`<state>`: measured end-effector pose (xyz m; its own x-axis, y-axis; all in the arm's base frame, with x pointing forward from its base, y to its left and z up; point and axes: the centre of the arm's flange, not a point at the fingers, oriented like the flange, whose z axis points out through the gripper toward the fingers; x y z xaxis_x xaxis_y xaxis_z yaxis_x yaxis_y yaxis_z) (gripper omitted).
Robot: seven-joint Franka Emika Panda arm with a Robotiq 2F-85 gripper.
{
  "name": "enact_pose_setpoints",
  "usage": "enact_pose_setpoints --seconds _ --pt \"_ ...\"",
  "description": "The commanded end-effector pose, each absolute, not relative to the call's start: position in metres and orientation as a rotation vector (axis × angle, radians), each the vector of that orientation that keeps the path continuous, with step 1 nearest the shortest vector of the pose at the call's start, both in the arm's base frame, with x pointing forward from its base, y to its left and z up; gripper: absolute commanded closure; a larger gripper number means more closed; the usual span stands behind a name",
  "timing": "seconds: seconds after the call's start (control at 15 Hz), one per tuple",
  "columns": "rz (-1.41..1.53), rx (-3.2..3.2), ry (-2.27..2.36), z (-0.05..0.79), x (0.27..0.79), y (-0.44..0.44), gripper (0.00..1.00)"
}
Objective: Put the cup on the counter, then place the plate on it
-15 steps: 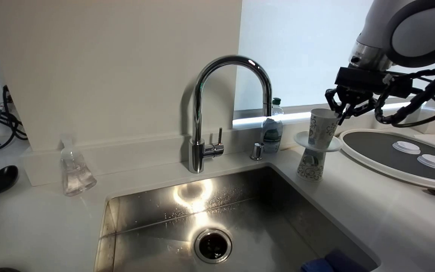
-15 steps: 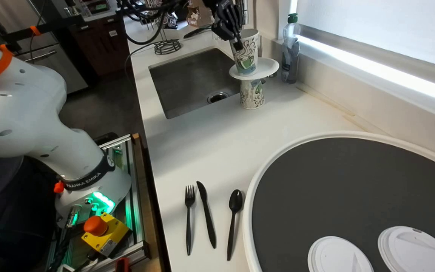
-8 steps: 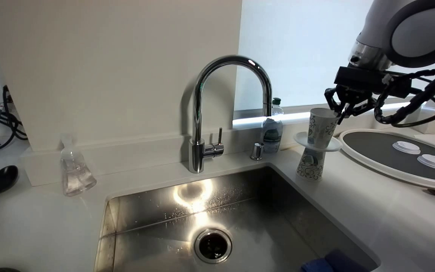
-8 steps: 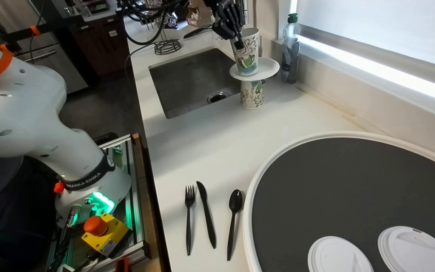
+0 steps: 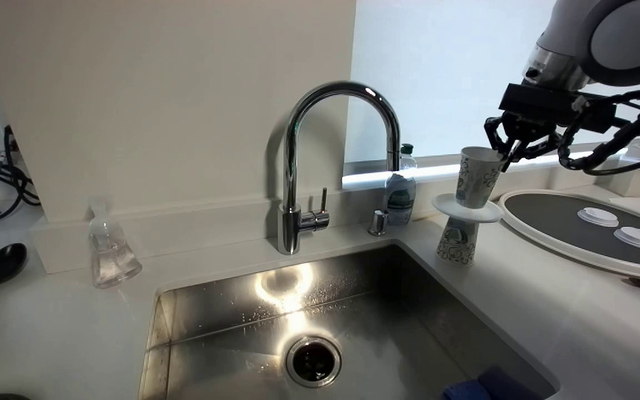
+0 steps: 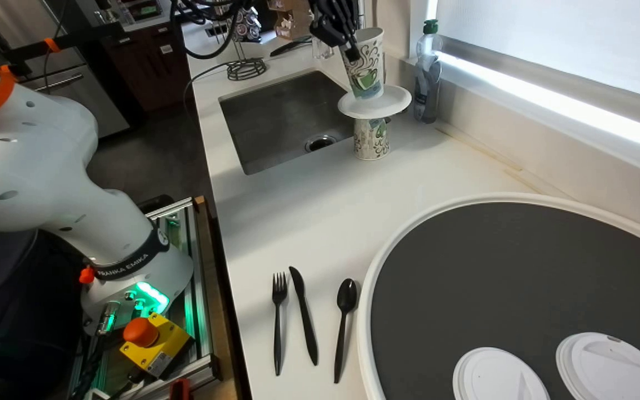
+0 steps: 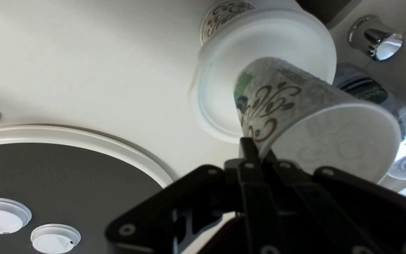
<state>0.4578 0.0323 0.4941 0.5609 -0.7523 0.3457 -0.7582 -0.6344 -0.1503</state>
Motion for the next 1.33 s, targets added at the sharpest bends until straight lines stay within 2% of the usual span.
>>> enact_pose_setpoints --seconds 0.0,0.47,1.27 --pt "0.665 2.706 -1.389 0.506 0.438 0.02 0.99" --pt "0.654 2.598 -1.444 0.513 0.396 -0.007 0.99" --pt "0.354 2.442 -1.64 0.47 0.338 -0.032 0.99"
